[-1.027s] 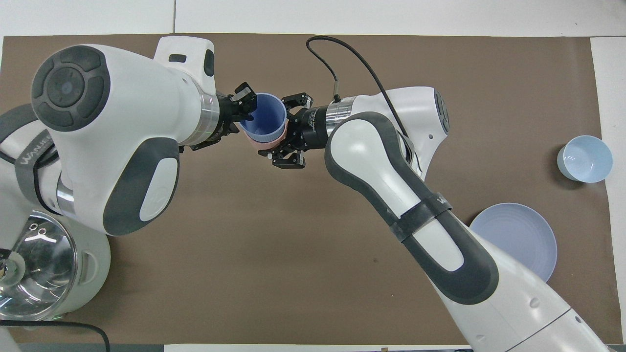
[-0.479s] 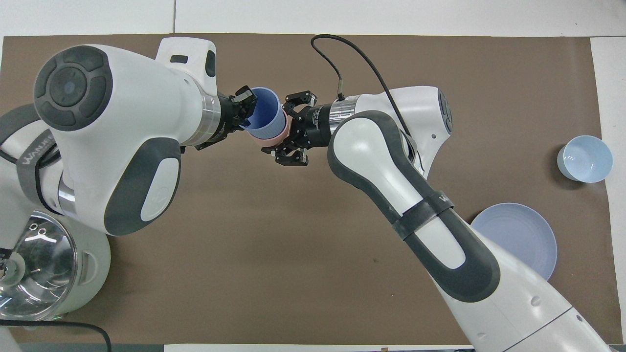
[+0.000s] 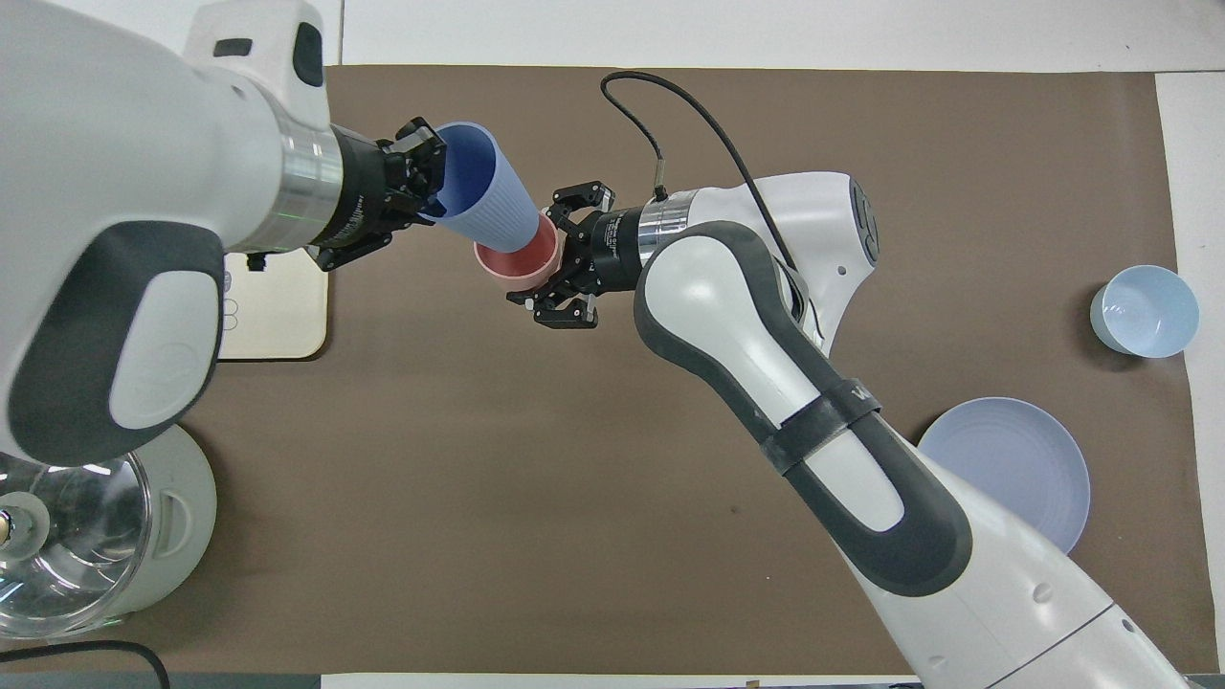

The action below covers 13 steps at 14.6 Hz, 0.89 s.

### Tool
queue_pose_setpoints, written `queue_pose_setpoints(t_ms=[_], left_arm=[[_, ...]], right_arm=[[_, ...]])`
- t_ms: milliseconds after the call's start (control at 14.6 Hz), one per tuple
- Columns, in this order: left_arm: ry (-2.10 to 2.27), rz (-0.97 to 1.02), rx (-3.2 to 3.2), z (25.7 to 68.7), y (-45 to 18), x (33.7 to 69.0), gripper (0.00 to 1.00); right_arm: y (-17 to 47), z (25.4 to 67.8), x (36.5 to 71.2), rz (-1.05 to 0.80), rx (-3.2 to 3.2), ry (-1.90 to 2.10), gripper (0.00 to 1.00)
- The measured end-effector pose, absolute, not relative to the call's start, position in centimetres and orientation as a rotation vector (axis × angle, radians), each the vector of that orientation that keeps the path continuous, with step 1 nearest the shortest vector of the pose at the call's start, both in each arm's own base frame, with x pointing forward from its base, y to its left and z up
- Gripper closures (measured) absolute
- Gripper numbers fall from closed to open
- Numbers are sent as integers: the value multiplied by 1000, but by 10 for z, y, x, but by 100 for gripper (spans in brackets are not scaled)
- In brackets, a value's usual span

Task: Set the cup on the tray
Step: 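Move the blue cup onto the tray while the right gripper returns the pink cup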

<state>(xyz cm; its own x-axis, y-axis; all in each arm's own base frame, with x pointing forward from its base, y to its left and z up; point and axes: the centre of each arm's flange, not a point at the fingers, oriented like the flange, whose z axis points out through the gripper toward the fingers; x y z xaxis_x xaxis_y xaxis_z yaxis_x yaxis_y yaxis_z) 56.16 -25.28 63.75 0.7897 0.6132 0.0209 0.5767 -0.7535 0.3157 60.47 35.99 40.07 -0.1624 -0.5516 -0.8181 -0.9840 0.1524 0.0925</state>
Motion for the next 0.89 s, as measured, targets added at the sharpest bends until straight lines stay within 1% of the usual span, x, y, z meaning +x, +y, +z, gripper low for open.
queue_pose_setpoints(t_ms=[205,411,616,753,890], left_arm=[[950,214,2681,638,-189,586,94],[876,234,2734,624,-121,606,94],[691,175,2845,573,-80,617,94],[555,160,2913,529,-66,626,94],[461,192,2966,487,-40,637,94]], right_arm=[[344,399,613,852,-1464,1796,21],[281,394,638,858,-1507,1751,21],[182,390,659,857,-1603,1704,21],[114,388,662,847,-1682,1656,21],[51,384,659,828,-1766,1612,21]])
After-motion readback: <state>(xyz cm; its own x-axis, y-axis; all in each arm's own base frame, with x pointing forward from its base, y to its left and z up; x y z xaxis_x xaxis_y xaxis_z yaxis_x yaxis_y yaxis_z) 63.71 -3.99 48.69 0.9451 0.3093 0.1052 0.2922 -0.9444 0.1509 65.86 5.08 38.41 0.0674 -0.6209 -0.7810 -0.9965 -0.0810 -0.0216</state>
